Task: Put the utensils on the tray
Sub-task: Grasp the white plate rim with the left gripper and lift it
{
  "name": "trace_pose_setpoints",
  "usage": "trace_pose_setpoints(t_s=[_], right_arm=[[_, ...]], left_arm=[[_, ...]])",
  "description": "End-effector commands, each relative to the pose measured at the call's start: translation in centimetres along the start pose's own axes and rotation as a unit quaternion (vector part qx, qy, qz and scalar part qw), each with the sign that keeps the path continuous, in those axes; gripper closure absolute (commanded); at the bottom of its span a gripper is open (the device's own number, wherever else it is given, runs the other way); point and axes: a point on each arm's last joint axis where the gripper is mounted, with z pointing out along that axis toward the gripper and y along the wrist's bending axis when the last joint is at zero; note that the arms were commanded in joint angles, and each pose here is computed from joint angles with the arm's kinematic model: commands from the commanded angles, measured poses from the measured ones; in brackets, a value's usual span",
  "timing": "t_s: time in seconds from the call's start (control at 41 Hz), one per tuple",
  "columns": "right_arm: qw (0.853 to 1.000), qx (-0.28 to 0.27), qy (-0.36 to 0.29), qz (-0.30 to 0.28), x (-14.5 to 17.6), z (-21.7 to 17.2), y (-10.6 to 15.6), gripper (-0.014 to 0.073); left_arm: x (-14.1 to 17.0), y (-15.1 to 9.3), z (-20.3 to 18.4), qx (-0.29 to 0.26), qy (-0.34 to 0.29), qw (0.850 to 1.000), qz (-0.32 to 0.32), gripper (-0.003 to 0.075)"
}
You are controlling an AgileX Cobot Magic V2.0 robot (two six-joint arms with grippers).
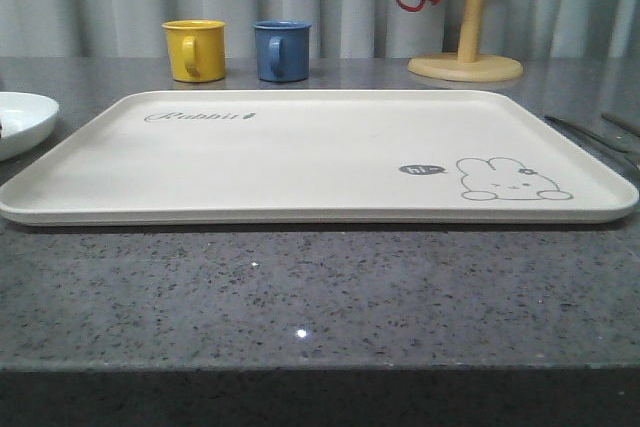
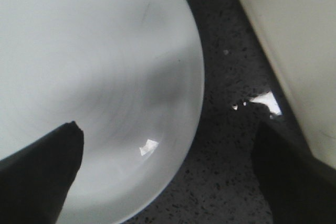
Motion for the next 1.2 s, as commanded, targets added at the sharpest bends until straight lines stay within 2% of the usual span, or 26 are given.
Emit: trace_pose_setpoints(t_s=[0.0,0.098,0.293,0.488,0.659,0.854,0.977,1.172], right_arm=[[0.999,-0.003,-0.047,-0.008,-1.7,-0.1,0.1,0.0013],[0.999,-0.003,-0.047,-0.008,-1.7,-0.1,0.1,0.0013],[0.999,-0.003,-0.047,-0.008,-1.7,-0.1,0.1,0.0013],[0.999,-0.003,-0.047,-0.008,-1.7,-0.1,0.1,0.0013],[0.999,-0.003,-0.047,-0.008,-1.7,-0.1,0.1,0.0013],[0.999,-0.003,-0.047,-0.008,-1.7,-0.1,0.1,0.0013],[0.999,-0.003,-0.047,-0.008,-1.7,-0.1,0.1,0.0013],[0.999,-0.003,-0.047,-0.008,-1.7,-0.1,0.1,0.0013]], left_arm=[[-1.1,0.2,-0.4,-0.004,-0.010,1.000,0.004,0.0135],[-1.2,0.1,0.6,0.001,0.004,1.000,0.005,0.0219],[-1.2,0.1,0.8,0.002,0.007,1.000,0.005,0.0453],[-1.2,0.1,0.8,0.002,0.007,1.000,0.005,0.0727],[-1.7,0.2,0.1,-0.002,-0.004,1.000,0.007,0.0738],[-3.5,-0.6,-4.5,-0.047,-0.074,0.995,0.044,0.0738],[-5.2,-2.4,-7.5,-0.053,-0.123,0.988,0.072,0.0738],[-7.0,-7.8,-10.5,-0.021,-0.184,0.972,0.144,0.0738]])
